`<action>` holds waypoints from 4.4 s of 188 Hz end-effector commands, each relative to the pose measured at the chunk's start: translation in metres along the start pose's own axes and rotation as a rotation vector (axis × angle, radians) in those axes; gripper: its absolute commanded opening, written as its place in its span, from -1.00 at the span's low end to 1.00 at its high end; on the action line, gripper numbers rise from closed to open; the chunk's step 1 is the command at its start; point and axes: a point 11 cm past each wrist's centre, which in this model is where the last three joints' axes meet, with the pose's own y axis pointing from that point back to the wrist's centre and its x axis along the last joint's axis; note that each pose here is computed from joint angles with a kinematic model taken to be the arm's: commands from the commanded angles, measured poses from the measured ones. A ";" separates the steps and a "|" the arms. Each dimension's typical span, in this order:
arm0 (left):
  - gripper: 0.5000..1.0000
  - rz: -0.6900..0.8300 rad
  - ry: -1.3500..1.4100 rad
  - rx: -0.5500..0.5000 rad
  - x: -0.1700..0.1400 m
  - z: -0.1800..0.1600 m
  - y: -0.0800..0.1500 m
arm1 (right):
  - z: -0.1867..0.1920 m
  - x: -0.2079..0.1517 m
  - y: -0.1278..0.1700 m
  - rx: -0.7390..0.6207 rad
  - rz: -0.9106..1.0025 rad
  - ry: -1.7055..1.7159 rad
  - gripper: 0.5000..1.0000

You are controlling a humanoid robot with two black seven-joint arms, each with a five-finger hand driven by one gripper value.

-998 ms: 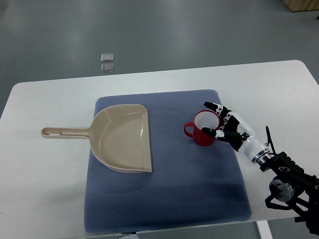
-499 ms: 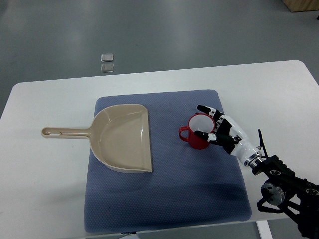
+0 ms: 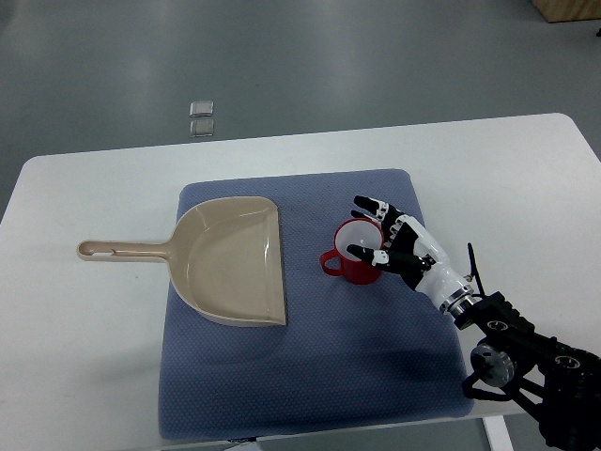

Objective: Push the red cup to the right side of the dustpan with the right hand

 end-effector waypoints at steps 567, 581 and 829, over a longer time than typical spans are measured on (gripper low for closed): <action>1.00 0.000 0.001 0.008 0.000 -0.005 0.000 | -0.002 -0.039 -0.040 -0.005 -0.085 0.056 0.73; 1.00 0.000 0.001 0.008 0.000 -0.005 0.000 | -0.011 -0.029 -0.042 0.005 -0.077 0.078 0.73; 1.00 0.000 0.001 0.008 0.000 -0.005 0.000 | -0.089 0.074 -0.054 -0.018 0.097 -0.036 0.73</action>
